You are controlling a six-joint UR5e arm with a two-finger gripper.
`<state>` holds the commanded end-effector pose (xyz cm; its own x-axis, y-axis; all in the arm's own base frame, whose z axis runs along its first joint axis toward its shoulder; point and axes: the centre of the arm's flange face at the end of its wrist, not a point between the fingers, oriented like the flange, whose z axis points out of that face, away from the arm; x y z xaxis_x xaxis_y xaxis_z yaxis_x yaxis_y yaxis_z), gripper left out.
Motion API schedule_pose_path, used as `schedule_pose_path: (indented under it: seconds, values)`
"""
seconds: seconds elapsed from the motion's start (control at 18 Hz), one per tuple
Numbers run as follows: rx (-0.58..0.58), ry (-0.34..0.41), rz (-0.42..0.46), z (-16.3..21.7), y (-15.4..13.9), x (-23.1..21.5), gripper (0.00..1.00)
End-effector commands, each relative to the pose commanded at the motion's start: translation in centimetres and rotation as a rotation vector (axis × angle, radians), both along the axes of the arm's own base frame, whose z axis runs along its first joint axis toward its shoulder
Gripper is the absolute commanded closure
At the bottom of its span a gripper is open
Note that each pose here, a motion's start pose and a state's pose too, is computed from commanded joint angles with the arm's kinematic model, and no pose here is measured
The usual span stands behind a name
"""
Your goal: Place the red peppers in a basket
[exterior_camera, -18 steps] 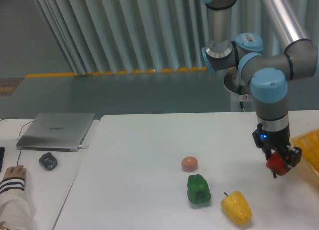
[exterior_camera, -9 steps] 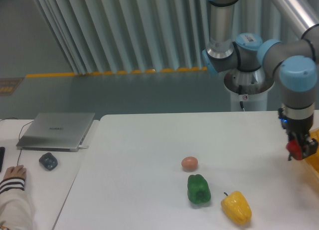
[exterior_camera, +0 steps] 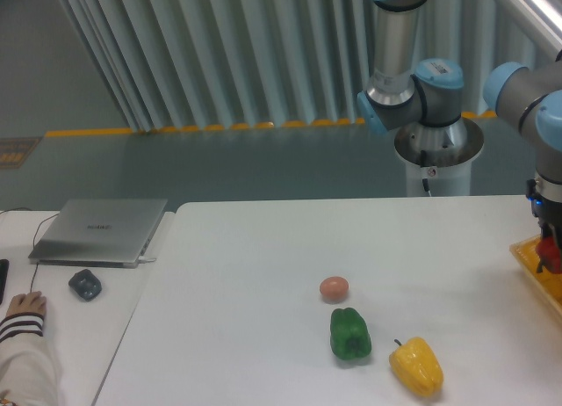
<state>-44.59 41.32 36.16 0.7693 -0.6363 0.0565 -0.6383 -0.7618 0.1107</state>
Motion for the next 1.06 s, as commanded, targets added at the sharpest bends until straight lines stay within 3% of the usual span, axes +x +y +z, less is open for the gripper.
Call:
schedule_pose_path:
  seconds: [0.06,0.11,0.61,1.06]
  values:
    - [0.0,-0.001,-0.006,0.0,-0.2,-0.2,0.08]
    - [0.004,-0.006,0.0,0.0,-0.5,-0.3,0.0]
    - [0.009,-0.002,0.02,-0.2,-0.5,-0.2,0.0]
    - [0.074,-0.019,0.017,0.7,1.2,0.7,0.0]
